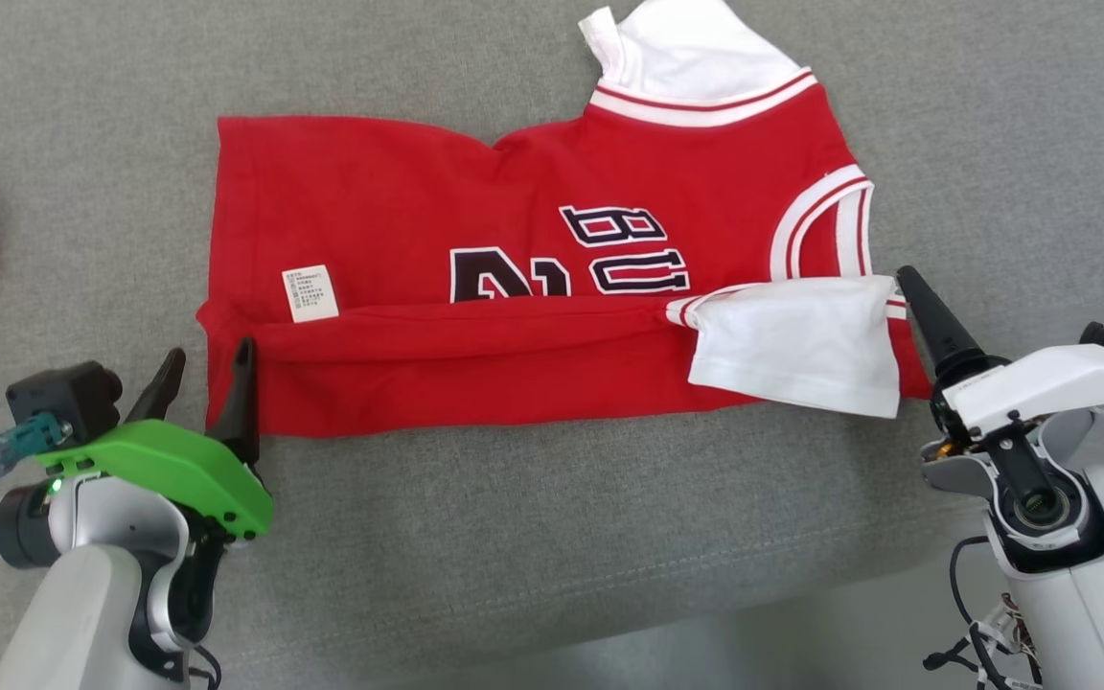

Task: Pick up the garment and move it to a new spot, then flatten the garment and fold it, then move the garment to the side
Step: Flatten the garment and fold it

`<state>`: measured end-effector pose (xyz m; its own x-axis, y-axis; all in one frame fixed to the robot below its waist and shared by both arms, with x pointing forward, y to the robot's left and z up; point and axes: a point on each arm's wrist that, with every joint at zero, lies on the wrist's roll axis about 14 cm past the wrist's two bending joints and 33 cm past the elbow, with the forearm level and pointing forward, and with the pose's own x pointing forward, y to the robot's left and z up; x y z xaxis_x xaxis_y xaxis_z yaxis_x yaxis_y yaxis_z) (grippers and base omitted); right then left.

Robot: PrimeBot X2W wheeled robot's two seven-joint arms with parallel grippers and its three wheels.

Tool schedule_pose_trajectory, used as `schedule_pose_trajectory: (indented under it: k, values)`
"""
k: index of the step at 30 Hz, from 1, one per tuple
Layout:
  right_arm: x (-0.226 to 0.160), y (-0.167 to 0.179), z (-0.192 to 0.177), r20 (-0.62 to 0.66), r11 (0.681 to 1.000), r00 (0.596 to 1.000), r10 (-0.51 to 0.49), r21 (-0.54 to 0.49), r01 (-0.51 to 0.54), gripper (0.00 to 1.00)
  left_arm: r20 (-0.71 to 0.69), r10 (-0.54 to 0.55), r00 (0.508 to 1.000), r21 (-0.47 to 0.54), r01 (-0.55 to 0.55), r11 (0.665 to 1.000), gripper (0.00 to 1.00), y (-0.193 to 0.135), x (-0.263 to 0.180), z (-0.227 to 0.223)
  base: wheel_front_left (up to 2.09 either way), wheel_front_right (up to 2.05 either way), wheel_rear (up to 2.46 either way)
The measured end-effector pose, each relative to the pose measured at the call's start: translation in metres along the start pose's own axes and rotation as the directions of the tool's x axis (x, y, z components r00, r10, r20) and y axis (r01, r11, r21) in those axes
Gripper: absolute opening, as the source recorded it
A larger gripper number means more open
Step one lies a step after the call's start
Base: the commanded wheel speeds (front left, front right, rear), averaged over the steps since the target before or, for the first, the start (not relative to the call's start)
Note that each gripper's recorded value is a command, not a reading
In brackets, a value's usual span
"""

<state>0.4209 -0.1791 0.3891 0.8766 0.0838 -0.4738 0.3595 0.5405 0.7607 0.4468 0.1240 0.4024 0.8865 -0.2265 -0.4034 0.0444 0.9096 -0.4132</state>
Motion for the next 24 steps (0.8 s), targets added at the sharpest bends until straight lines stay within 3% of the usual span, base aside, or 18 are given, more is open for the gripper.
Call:
schedule_pose_trajectory:
  k: [7,10,16,24]
  values:
    - [-0.016,0.009,0.020,0.068,0.998,0.997,0.043,-0.039,-0.040,1.00,0.033,0.008,0.999,0.005,-0.008,1.000,1.00,0.002,-0.015,0.007,0.00,0.00,0.00]
    - [-0.024,0.015,0.038,0.135,0.987,0.988,0.074,-0.150,-0.053,1.00,0.068,0.002,0.998,0.008,-0.002,1.000,1.00,-0.001,-0.020,0.016,0.00,0.00,0.00]
    - [-0.039,0.035,0.073,0.264,0.938,0.950,0.167,-0.340,-0.070,1.00,0.144,-0.019,0.989,0.025,0.016,1.000,1.00,-0.009,-0.032,0.033,0.00,0.00,0.00]
    - [-0.066,0.046,0.081,0.317,0.835,0.913,0.257,-0.549,-0.045,1.00,0.205,-0.017,0.979,0.020,0.013,1.000,1.00,-0.012,-0.058,0.040,0.00,0.00,0.00]
